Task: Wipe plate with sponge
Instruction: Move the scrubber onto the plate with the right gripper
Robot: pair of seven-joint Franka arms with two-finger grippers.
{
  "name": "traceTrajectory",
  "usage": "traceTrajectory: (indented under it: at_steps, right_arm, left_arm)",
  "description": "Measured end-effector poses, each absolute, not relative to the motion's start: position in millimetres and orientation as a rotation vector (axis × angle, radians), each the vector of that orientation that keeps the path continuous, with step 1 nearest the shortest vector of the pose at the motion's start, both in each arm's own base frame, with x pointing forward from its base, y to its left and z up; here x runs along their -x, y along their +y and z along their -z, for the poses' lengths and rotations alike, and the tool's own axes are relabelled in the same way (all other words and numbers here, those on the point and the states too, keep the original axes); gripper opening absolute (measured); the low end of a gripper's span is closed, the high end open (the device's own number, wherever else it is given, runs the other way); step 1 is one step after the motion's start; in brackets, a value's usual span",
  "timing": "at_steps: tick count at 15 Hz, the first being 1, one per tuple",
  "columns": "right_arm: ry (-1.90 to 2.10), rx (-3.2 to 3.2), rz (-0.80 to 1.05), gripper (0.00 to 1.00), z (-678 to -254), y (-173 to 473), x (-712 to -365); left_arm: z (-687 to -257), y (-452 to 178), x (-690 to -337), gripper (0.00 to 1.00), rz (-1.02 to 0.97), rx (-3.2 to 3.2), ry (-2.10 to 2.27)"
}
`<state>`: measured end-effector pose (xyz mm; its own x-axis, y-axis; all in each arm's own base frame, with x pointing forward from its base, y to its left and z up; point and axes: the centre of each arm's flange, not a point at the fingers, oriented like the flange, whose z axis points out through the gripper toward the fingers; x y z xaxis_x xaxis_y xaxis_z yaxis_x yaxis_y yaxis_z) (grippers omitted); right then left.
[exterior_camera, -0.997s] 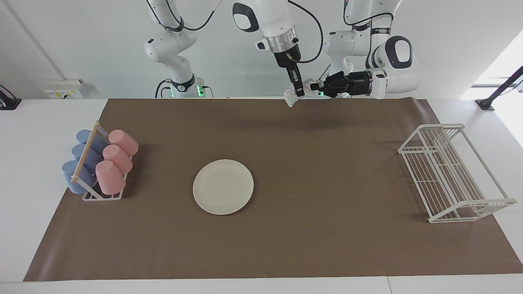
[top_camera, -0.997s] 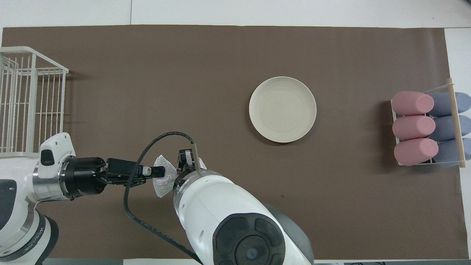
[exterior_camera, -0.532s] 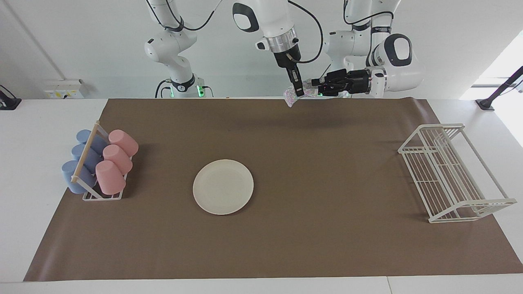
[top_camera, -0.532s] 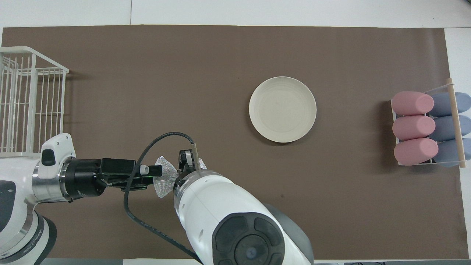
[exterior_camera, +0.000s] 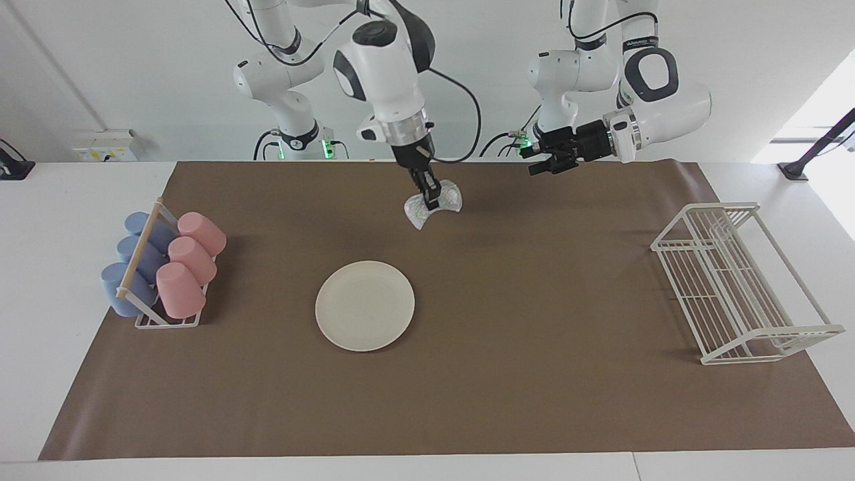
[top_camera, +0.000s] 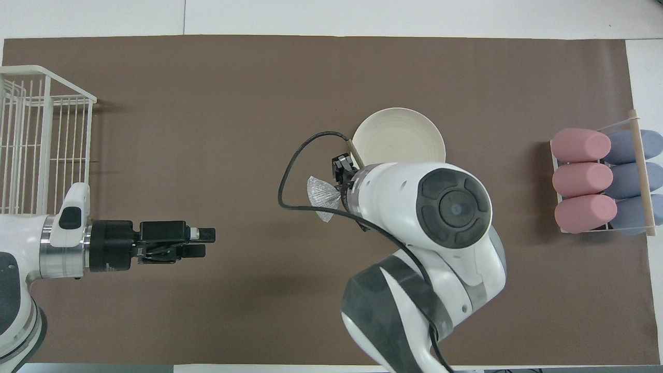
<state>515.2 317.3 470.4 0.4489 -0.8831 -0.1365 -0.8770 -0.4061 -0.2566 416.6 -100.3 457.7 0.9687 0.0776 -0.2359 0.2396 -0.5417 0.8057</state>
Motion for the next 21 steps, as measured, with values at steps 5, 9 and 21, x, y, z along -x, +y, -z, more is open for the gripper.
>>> traceTrajectory:
  at_steps: [5,9,21]
  right_arm:
    - [1.417,2.514,0.111,0.10,-325.2,269.9,-555.5]
    - [1.393,2.523,0.136,0.10,-292.4,267.7,-562.8]
    - [1.238,2.625,0.199,0.10,-291.5,183.6,-592.0]
  left_arm:
    - [-437.2,-71.9,-418.5,1.00,0.195,-2.546,0.181]
    - [-433.0,-38.7,-425.7,1.00,0.109,-2.785,0.118]
    - [-432.1,-3.0,-446.0,1.00,-0.038,-3.015,0.077]
